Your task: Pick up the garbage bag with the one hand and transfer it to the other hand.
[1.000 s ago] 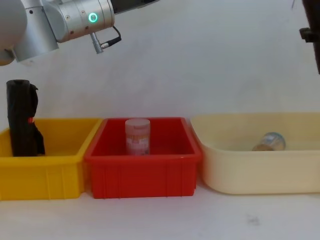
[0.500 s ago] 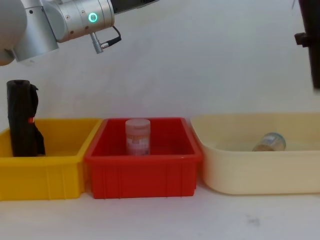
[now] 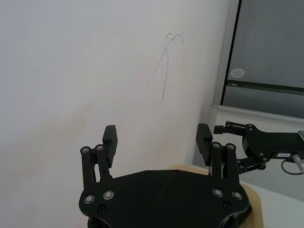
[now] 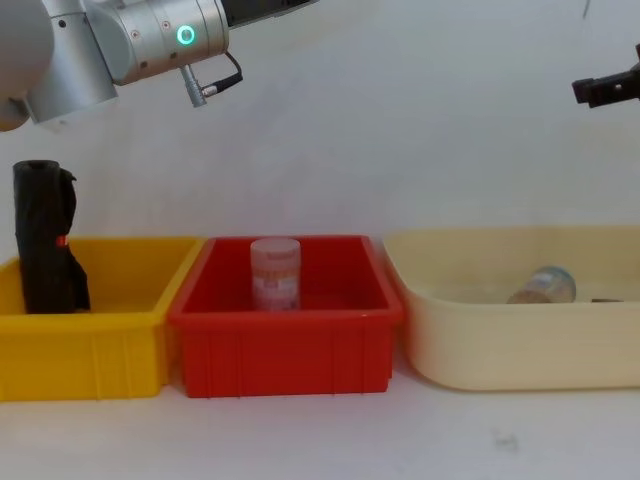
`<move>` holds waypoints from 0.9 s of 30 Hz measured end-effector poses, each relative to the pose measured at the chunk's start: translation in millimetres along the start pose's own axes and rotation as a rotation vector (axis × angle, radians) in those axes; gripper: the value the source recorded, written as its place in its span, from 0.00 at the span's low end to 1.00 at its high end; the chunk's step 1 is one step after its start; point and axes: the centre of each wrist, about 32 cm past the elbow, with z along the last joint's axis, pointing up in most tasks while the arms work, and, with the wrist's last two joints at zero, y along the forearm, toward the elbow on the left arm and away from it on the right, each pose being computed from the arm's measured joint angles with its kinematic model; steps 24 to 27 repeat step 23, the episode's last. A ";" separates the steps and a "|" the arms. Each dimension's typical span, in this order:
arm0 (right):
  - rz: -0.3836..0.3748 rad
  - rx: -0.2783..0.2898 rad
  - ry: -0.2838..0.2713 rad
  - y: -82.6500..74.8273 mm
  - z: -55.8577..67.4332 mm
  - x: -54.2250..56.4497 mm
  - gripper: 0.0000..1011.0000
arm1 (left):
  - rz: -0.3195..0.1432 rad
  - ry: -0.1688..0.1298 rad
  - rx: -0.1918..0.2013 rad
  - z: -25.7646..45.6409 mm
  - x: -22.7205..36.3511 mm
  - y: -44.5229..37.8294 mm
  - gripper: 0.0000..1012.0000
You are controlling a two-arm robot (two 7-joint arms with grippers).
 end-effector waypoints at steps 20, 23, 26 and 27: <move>0.013 -0.003 0.005 0.5 -0.2 0.5 0.99 | 0.000 0.000 0.000 0.0 0.0 0.0 0.99; 0.013 -0.004 0.005 0.5 -0.3 0.5 0.99 | 0.000 0.000 0.000 0.0 0.0 0.0 0.99; 0.013 -0.004 0.005 0.5 -0.3 0.5 0.99 | 0.000 0.000 0.000 0.0 0.0 0.0 0.99; 0.013 -0.004 0.005 0.5 -0.3 0.5 0.99 | 0.000 0.000 0.000 0.0 0.0 0.0 0.99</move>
